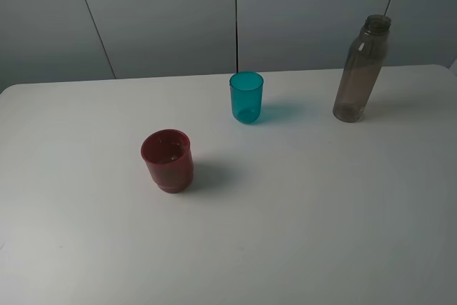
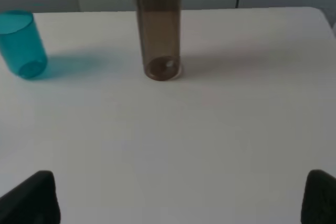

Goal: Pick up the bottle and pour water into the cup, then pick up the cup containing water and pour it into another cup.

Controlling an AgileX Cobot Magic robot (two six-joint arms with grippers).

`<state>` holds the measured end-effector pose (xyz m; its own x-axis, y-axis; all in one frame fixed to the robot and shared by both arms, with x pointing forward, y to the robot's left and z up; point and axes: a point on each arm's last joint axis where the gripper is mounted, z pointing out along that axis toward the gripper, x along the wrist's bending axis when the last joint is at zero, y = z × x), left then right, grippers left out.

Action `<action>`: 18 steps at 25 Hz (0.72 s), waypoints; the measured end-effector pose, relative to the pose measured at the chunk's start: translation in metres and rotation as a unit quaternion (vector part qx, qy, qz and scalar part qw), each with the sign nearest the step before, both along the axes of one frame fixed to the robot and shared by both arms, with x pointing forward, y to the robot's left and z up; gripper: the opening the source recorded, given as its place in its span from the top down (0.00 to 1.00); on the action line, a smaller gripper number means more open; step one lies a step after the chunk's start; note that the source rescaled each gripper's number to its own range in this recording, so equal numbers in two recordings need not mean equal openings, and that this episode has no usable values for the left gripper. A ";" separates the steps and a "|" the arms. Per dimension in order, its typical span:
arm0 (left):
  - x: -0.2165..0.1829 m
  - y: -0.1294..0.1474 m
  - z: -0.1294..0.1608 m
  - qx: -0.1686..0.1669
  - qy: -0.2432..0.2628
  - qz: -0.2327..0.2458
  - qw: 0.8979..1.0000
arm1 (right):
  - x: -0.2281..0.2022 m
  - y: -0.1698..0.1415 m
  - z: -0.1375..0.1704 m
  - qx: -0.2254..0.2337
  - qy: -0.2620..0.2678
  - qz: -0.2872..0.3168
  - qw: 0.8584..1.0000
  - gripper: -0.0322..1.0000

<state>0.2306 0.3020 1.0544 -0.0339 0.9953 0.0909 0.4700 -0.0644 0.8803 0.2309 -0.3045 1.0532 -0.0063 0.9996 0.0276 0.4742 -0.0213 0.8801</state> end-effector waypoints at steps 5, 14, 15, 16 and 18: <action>0.000 0.000 0.000 0.000 0.000 0.000 1.000 | 0.000 0.000 0.000 -0.001 0.000 -0.009 1.000 0.00; 0.000 0.000 0.000 0.000 0.000 0.000 1.000 | 0.000 0.000 0.000 -0.002 0.000 0.007 1.000 0.00; 0.000 0.000 0.000 0.000 0.000 0.000 1.000 | 0.000 0.000 0.000 -0.002 0.000 0.009 1.000 0.00; 0.000 0.000 0.000 0.000 0.000 0.000 1.000 | 0.000 0.000 0.000 -0.002 0.000 0.011 1.000 0.00; 0.000 0.000 0.000 0.000 0.000 0.000 1.000 | 0.000 0.000 0.000 -0.002 0.000 0.012 1.000 0.00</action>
<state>0.2306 0.3020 1.0544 -0.0339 0.9953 0.0909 0.4700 -0.0644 0.8803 0.2310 -0.3046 1.0532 -0.0313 0.9992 0.0242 0.4745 -0.0065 0.8802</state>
